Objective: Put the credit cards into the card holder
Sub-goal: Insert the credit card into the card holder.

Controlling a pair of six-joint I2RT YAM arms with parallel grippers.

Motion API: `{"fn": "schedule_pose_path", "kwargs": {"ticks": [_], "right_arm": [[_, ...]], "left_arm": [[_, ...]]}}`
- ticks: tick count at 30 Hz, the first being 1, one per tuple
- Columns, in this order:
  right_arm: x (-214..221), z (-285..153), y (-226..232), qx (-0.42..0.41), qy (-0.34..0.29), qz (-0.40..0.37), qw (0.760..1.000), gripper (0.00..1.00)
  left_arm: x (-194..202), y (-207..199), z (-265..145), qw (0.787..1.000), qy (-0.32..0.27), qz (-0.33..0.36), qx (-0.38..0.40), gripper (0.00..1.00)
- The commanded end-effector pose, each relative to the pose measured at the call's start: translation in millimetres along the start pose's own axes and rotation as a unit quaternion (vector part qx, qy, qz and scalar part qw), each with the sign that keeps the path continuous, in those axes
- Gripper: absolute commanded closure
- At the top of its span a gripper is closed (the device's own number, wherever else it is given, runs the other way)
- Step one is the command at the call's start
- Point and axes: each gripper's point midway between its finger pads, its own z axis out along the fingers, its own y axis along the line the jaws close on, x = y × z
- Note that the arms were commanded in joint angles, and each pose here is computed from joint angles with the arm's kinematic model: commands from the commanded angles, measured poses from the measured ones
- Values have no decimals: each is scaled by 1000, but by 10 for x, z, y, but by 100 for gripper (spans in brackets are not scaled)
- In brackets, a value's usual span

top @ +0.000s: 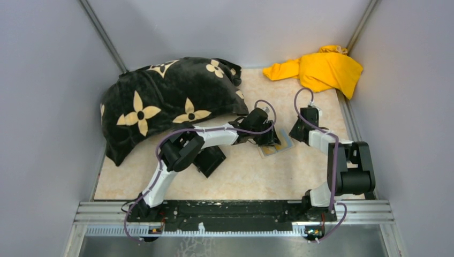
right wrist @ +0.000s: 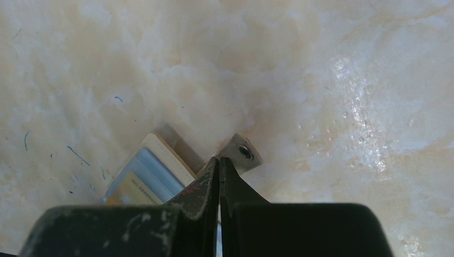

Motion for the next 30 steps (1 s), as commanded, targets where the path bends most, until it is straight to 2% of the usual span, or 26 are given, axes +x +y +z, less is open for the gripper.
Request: {"fn": "schedule_pose_path", "kwargs": {"ticks": [1,19,30], "right_arm": [[714,25,-162,20,116,-14,993,100],[779,-28,-110,15,123,-28,992,100],[836,-61,-20,8,130,-43,991,100]], "left_arm": [[209,184,105,999,31,-4,-30,51],[-104,-2,80,999,-23,12,-24,53],[-183,-40,116,999,-33,20,-26,53]]}}
